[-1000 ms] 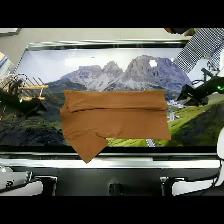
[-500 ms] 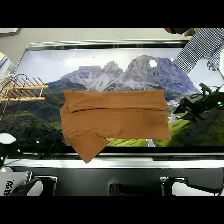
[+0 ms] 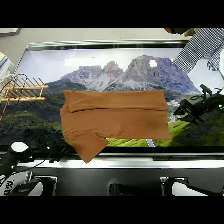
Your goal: Fold the clothes and pants, and hang the long-sleeved shirts on hangers.
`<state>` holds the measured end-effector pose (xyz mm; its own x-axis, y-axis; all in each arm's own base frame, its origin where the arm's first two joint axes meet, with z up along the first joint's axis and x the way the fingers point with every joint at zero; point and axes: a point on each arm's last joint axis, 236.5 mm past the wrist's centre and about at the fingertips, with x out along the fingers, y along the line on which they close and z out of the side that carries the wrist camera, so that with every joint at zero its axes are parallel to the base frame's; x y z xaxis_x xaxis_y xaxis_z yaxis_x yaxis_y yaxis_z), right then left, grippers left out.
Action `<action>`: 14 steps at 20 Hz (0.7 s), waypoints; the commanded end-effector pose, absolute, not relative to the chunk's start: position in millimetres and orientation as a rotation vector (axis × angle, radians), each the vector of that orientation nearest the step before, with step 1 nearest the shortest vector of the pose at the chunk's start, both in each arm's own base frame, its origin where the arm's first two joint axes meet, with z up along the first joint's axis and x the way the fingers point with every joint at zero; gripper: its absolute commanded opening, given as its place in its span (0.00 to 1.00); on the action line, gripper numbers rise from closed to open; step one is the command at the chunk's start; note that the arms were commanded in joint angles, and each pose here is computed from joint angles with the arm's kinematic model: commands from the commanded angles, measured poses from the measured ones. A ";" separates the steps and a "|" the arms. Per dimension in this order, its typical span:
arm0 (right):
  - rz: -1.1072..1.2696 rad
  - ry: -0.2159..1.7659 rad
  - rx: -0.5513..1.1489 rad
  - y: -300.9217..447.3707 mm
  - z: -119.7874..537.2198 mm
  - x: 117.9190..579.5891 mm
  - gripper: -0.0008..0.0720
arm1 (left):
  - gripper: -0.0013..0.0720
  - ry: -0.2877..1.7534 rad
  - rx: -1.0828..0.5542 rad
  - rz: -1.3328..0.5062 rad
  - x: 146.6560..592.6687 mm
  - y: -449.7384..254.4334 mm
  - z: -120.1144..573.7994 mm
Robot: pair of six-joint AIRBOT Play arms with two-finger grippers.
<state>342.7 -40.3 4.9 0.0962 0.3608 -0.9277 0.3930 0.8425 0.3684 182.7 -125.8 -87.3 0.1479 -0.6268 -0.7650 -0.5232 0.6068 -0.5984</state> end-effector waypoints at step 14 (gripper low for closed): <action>-0.005 1.444 0.668 -34.4 9.6 357.3 0.66 | 0.56 1.470 -1.037 -0.040 201.0 -150.7 -109.3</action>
